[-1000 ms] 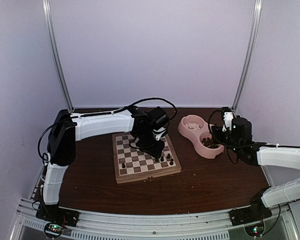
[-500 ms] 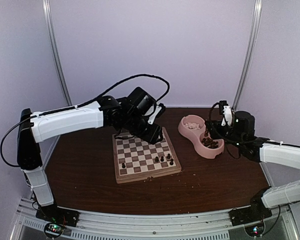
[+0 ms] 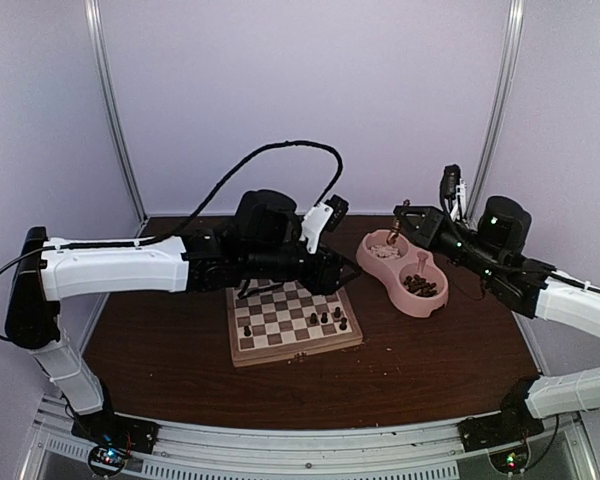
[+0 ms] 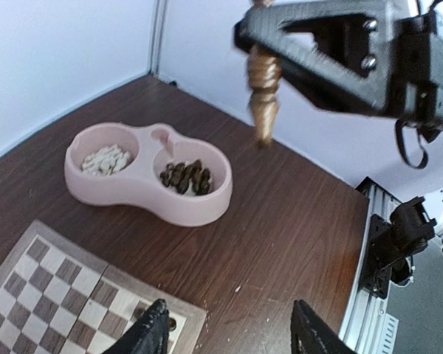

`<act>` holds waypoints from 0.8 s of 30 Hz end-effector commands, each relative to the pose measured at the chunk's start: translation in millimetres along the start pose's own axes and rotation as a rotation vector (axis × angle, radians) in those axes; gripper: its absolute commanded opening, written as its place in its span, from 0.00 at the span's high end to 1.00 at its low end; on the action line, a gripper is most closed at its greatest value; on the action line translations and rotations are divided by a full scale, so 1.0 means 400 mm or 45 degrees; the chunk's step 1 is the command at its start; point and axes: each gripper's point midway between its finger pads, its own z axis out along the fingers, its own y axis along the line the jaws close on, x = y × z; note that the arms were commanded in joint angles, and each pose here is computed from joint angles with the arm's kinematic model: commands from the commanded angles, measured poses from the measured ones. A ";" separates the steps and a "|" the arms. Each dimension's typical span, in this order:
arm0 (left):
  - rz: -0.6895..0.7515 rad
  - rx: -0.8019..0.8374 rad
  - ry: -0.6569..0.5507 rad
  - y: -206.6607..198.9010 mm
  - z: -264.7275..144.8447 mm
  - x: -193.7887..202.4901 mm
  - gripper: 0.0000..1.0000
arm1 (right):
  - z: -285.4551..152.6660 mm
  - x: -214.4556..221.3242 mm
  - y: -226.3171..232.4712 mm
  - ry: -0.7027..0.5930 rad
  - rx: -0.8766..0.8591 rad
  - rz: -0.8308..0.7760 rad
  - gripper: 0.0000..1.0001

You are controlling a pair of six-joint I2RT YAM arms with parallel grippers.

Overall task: Set up the chess pieces on the board
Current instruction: Pass from the right arm to the left

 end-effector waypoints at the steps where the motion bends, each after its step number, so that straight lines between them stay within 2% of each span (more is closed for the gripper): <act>1: 0.122 0.200 -0.243 -0.093 -0.010 -0.108 0.46 | 0.000 -0.023 0.088 -0.042 -0.116 0.080 0.95; 10: 0.139 0.270 -0.241 -0.116 0.019 -0.114 0.59 | -0.016 0.002 0.143 -0.034 -0.202 0.130 0.95; 24: 0.140 0.292 -0.250 -0.124 0.015 -0.117 0.65 | -0.006 0.058 0.165 0.019 -0.264 0.196 0.95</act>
